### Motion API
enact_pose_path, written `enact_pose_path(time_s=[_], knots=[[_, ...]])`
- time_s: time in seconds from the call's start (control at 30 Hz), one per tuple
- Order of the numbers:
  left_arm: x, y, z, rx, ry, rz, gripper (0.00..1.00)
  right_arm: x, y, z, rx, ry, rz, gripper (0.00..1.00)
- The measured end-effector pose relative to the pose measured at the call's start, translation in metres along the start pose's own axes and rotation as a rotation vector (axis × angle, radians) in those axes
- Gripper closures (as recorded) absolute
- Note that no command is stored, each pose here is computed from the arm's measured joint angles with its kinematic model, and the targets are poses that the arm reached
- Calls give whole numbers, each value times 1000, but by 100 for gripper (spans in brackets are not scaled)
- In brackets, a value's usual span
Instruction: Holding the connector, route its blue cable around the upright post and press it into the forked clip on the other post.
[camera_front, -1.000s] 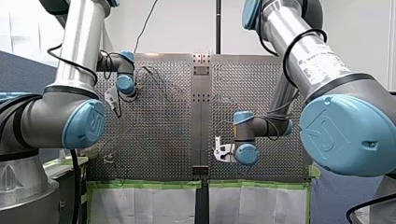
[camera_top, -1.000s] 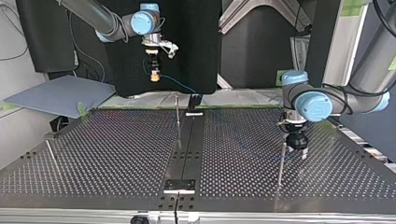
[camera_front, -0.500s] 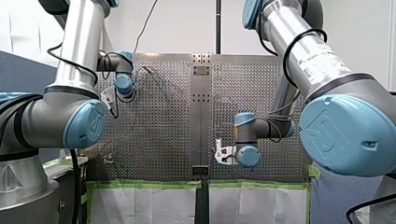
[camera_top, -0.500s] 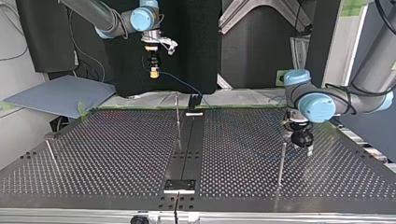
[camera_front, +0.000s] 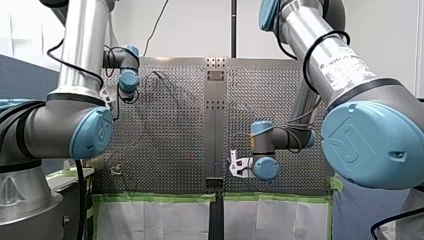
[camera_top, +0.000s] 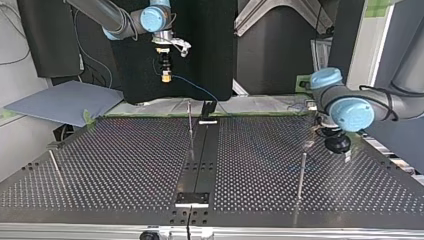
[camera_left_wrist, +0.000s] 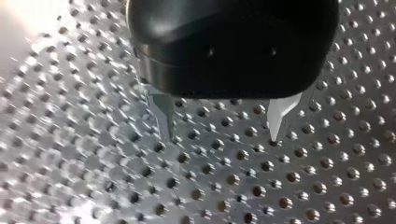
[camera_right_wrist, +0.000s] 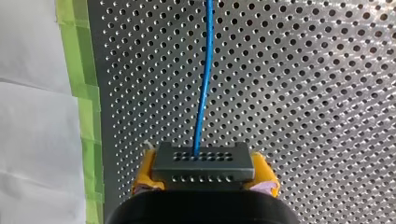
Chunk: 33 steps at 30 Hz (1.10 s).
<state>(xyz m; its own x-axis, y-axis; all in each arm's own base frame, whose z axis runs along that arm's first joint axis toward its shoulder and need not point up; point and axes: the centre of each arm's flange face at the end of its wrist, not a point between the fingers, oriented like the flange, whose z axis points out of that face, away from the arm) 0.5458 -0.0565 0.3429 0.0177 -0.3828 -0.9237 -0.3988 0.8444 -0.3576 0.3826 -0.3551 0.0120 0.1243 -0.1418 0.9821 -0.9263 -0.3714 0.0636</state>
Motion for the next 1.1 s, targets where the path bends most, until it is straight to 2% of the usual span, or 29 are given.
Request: enact_pose_path(time_s=[0.27, 0.4, 0.5, 0.63, 0.87, 1.1], knots=[[-28, -5, -27, -24, -10, 64, 0, -9, 3, -13, -2, 2, 1, 100], [-39, -8, -39, -15, -6, 80, 0, -10, 5, -15, -5, 3, 5, 100], [-47, -13, -50, 8, 3, 85, 0, -14, 9, -18, -9, 4, 15, 100], [-57, -19, -65, 41, 17, 90, 0, -14, 13, -17, -17, 23, 28, 100], [-67, -34, -86, 117, 25, 99, 0, -31, 19, -13, -33, 22, 26, 100], [-73, -53, -111, 195, 31, 124, 0, -46, 26, -6, -45, 23, 33, 100]])
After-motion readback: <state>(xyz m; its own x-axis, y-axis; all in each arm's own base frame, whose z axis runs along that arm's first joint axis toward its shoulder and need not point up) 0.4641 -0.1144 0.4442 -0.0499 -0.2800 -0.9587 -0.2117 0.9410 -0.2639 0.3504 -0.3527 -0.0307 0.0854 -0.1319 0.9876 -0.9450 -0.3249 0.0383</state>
